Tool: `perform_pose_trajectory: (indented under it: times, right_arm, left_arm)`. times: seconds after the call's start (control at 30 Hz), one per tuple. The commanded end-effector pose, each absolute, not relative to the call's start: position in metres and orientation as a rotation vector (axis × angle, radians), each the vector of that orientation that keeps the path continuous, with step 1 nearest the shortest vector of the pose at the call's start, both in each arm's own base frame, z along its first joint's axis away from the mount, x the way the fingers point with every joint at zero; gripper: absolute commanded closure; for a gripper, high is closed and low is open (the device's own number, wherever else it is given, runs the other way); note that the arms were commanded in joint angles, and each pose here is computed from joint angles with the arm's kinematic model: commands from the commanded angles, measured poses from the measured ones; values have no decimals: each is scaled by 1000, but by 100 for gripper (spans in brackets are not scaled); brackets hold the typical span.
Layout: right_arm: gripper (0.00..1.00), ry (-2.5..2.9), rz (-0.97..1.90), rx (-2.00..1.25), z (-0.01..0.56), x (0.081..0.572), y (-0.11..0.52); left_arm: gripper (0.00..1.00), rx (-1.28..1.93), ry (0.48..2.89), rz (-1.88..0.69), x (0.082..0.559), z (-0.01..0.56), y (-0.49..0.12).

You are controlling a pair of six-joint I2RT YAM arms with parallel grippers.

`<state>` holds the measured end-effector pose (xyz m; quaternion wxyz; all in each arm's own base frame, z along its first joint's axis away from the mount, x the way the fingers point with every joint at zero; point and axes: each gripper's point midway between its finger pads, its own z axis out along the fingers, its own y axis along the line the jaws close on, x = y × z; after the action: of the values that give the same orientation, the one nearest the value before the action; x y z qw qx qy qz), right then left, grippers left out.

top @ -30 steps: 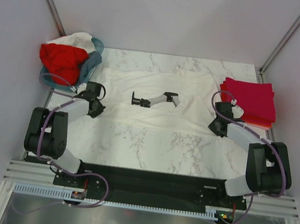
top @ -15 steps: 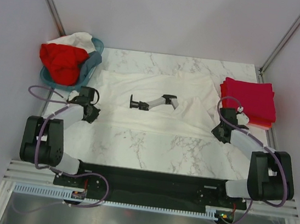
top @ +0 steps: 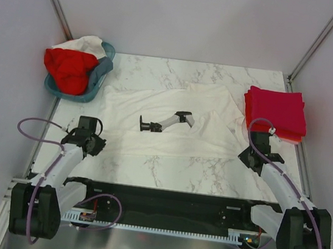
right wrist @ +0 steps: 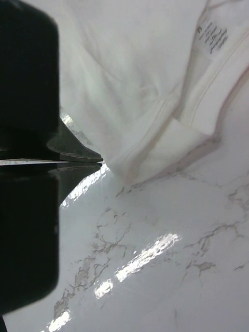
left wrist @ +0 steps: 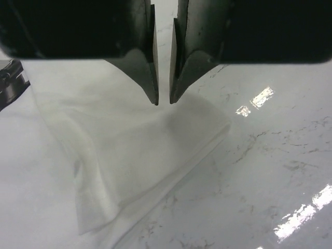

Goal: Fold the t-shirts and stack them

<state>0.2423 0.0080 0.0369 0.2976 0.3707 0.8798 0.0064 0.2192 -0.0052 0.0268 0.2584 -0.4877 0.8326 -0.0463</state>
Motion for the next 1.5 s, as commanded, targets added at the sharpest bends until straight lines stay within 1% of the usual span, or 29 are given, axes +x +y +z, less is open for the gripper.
perform_pose_trajectory:
  times: [0.0, 0.07, 0.1, 0.17, 0.2, 0.23, 0.27, 0.3, 0.33, 0.37, 0.4, 0.43, 0.47, 0.5, 0.57, 0.6, 0.63, 0.67, 0.7, 0.73, 0.8, 0.83, 0.87, 0.93, 0.97, 1.03, 1.17, 1.33, 1.47]
  right_arm:
    - [100, 2282, 97, 833, 76, 274, 16]
    - [96, 2268, 136, 730, 95, 296, 22]
    - [89, 2285, 216, 667, 100, 303, 36]
    - [84, 2266, 272, 584, 114, 327, 48]
    - [78, 2267, 313, 556, 117, 334, 55]
    - [77, 2239, 336, 525, 124, 345, 61]
    - [75, 2236, 340, 518, 126, 356, 64]
    - [74, 2220, 353, 495, 129, 365, 70]
    - [74, 2217, 352, 487, 130, 371, 72]
    - [74, 2226, 352, 473, 127, 381, 76]
    - [75, 2231, 342, 450, 127, 387, 78]
    - [78, 2269, 309, 451, 112, 392, 79]
    - [80, 2256, 302, 449, 118, 404, 80]
    - [86, 2275, 293, 432, 114, 406, 84]
    - [91, 2299, 274, 412, 108, 422, 90]
    - [92, 2323, 265, 393, 104, 423, 97]
    - [94, 2355, 250, 382, 93, 428, 101]
    - [97, 2334, 246, 373, 100, 439, 105]
    - [99, 2345, 241, 353, 99, 441, 113]
    - [100, 2366, 225, 350, 89, 444, 116]
    - [100, 2360, 219, 348, 89, 455, 120]
    - [100, 2373, 215, 353, 82, 460, 121]
    - [100, 2380, 210, 350, 78, 461, 122]
    - [100, 2409, 189, 352, 63, 462, 121]
    - [100, 2416, 185, 350, 60, 463, 121]
    - [100, 2435, 171, 345, 50, 465, 121]
    - [100, 2460, 144, 353, 34, 470, 120]
    - [100, 2488, 121, 360, 20, 469, 118]
    - [100, 2498, 139, 358, 16, 468, 122]
  left_arm:
    - [75, -1212, 2226, -164, 236, 59, -4]
    - [72, -1142, 2217, -192, 247, 76, -6]
    - [68, -1084, 2199, -207, 258, 94, -6]
    - [64, -972, 2208, -272, 271, 111, -21]
    - [62, -898, 2178, -310, 285, 130, -28]
    - [60, -830, 2183, -347, 290, 140, -43]
    - [54, -768, 2179, -385, 296, 148, -55]
    - [51, -645, 2118, -449, 312, 171, -71]
    - [48, -541, 2125, -528, 313, 179, -100]
    - [41, -490, 2120, -570, 317, 184, -115]
    - [39, -427, 2119, -622, 324, 186, -132]
    - [37, -335, 2093, -730, 329, 196, -159]
    - [37, -303, 2091, -773, 333, 198, -172]
    - [37, -272, 2119, -811, 344, 191, -192]
    - [37, -212, 2126, -875, 356, 198, -217]
    - [38, -189, 2203, -872, 362, 171, -234]
    - [39, -170, 2219, -887, 367, 167, -245]
    - [41, -149, 2210, -905, 379, 174, -258]
    - [43, -133, 2272, -907, 383, 151, -273]
    - [45, -115, 2292, -924, 387, 145, -283]
    - [49, -77, 2281, -960, 399, 152, -306]
    - [50, -74, 2324, -958, 403, 132, -315]
    - [51, -64, 2311, -972, 411, 139, -324]
    - [52, -48, 2353, -970, 413, 121, -337]
    - [52, -31, 2339, -979, 418, 125, -344]
    - [53, 10, 2369, -974, 417, 110, -358]
    - [56, 64, 2392, -962, 420, 104, -378]
    - [59, 93, 2439, -913, 415, 87, -386]
    - [64, 130, 2481, -887, 406, 74, -393]
